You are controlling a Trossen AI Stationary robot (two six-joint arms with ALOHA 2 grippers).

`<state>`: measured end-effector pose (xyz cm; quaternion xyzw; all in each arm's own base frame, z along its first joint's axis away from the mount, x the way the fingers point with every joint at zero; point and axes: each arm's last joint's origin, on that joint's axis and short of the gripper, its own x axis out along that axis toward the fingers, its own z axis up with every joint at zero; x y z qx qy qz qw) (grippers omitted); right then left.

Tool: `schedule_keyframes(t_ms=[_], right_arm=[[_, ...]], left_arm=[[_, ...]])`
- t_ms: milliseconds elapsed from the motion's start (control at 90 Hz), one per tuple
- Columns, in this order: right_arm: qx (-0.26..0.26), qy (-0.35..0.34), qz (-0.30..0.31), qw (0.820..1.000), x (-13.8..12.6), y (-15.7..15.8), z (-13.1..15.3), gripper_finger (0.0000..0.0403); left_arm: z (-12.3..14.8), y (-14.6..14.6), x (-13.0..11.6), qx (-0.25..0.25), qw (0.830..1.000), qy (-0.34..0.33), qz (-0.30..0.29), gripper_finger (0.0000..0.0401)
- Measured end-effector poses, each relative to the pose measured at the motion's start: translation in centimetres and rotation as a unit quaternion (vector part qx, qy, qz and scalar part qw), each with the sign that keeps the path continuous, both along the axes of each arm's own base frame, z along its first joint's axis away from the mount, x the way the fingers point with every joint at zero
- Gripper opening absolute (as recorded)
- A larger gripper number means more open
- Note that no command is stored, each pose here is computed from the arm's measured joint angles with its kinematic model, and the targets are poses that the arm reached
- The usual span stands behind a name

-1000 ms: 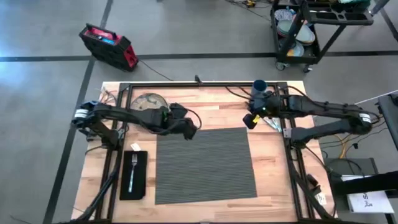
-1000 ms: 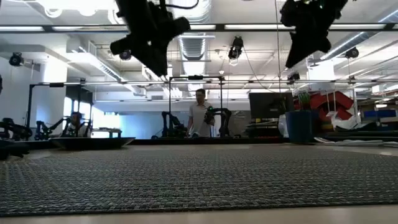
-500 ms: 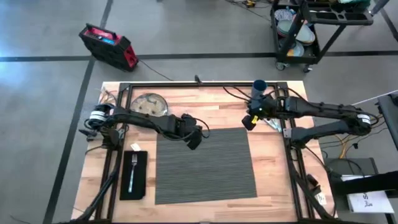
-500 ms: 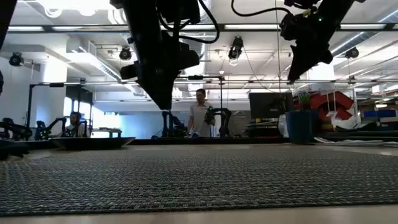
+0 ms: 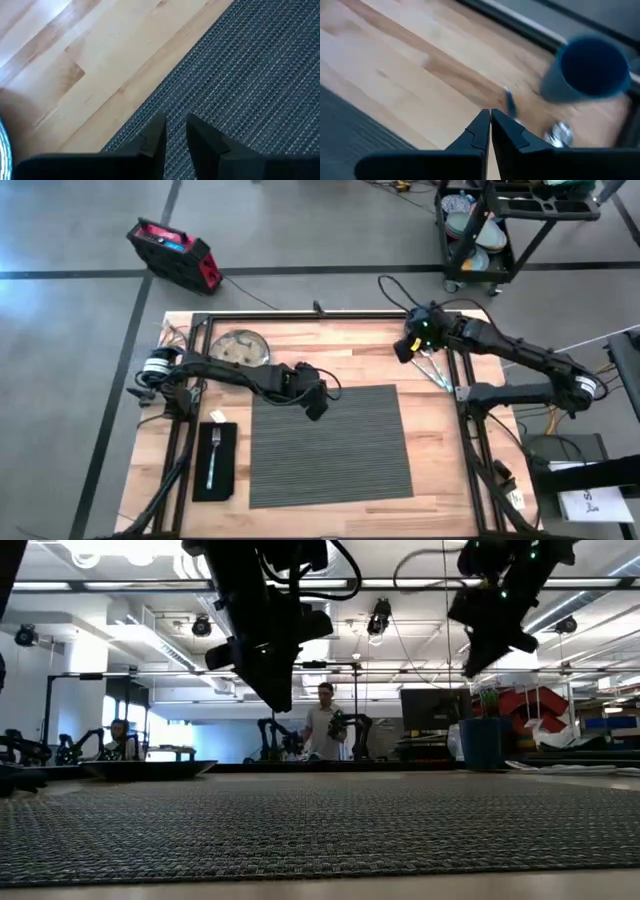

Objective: Set table place
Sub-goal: Put the white and blue patterned knife on the dark blue table mat

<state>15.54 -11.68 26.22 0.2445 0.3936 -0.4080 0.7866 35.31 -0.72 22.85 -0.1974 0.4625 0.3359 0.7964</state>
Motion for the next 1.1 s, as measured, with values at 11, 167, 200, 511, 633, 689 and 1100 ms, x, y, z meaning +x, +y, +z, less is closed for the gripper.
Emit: schedule_keyframes(t_ms=[11,167,200,511,633,689,1100], right_arm=[[0.004,0.003,-0.003,1.000,-0.1,0.0,-0.2,0.0000],[0.045,0.033,-0.042,0.998,-1.2,0.1,-3.3,0.0000],[0.052,0.038,-0.048,0.997,-1.4,0.2,-3.9,0.0000],[0.092,0.057,-0.093,0.990,-2.4,1.0,-7.4,0.0000],[0.099,0.069,-0.094,0.988,-2.8,1.2,-8.2,0.0014],[0.102,0.074,-0.094,0.988,-2.9,1.3,-8.5,0.0027],[0.077,0.070,-0.086,0.991,-2.9,1.2,-9.3,0.0145]], left_arm=[[0.0,0.0,0.0,0.000,1.000,0.000,0.000,0.0059],[0.0,0.0,0.0,0.002,1.000,0.002,-0.006,0.0059],[0.0,0.0,0.0,0.003,1.000,0.002,-0.006,0.0059],[0.0,0.0,0.0,0.003,1.000,0.001,-0.007,0.0059],[0.0,0.0,0.0,0.002,1.000,0.000,-0.007,0.0059],[0.0,0.0,0.1,0.001,1.000,-0.001,-0.007,0.0059],[0.1,0.0,0.1,0.001,1.000,-0.004,-0.007,0.0059]])
